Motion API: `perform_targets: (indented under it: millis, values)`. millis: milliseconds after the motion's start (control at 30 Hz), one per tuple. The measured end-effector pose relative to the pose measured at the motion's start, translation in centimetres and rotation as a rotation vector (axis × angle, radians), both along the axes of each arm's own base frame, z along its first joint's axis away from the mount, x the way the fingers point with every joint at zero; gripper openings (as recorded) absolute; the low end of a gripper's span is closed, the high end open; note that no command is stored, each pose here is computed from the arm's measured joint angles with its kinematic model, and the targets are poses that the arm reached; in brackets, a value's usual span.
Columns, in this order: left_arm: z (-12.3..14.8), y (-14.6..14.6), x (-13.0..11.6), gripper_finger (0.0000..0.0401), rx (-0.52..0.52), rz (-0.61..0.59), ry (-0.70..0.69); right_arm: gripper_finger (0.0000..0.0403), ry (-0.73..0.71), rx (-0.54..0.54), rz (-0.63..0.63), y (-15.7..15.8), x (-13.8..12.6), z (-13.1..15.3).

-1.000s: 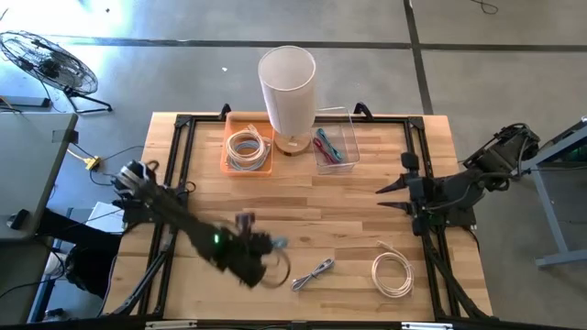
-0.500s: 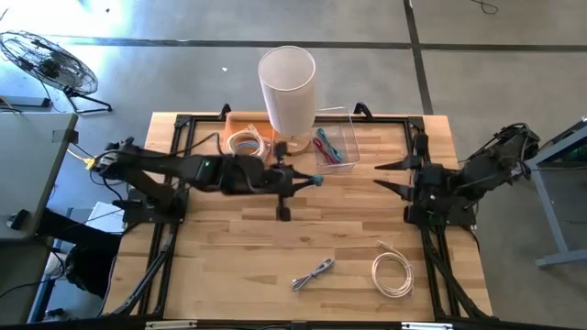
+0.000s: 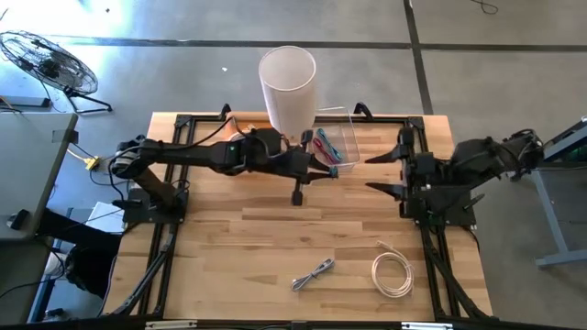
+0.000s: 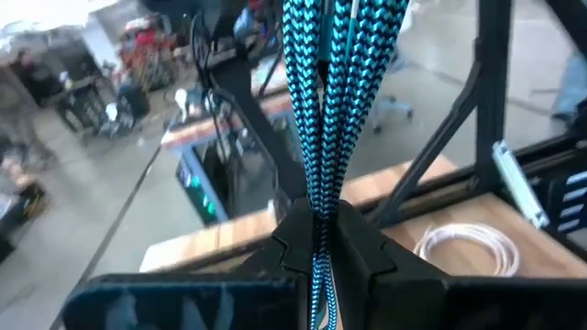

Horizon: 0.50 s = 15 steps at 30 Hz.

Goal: Pick & Place USB Port
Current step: Put the blue USB cable into the transparent bin

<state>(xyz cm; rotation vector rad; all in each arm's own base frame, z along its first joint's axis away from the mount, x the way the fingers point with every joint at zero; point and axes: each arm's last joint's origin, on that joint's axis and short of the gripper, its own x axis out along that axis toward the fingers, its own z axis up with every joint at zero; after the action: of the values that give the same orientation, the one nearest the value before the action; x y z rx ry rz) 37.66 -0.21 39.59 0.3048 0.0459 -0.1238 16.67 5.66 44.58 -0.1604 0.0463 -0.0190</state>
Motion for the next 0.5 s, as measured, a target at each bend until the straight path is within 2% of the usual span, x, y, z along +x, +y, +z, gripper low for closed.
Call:
perform_targets:
  millis: [167, 500]
  values:
    - [0.3, 0.3, 0.0, 0.0012, -0.001, -0.020, -0.028, 0.0236, 0.050, -0.013, -0.023, -0.4, 1.9, -0.8]
    - [0.3, 0.2, 0.0, 0.0014, -0.002, -0.040, -0.019, 0.0236, 0.101, -0.034, 0.037, -1.1, 6.0, -2.4]
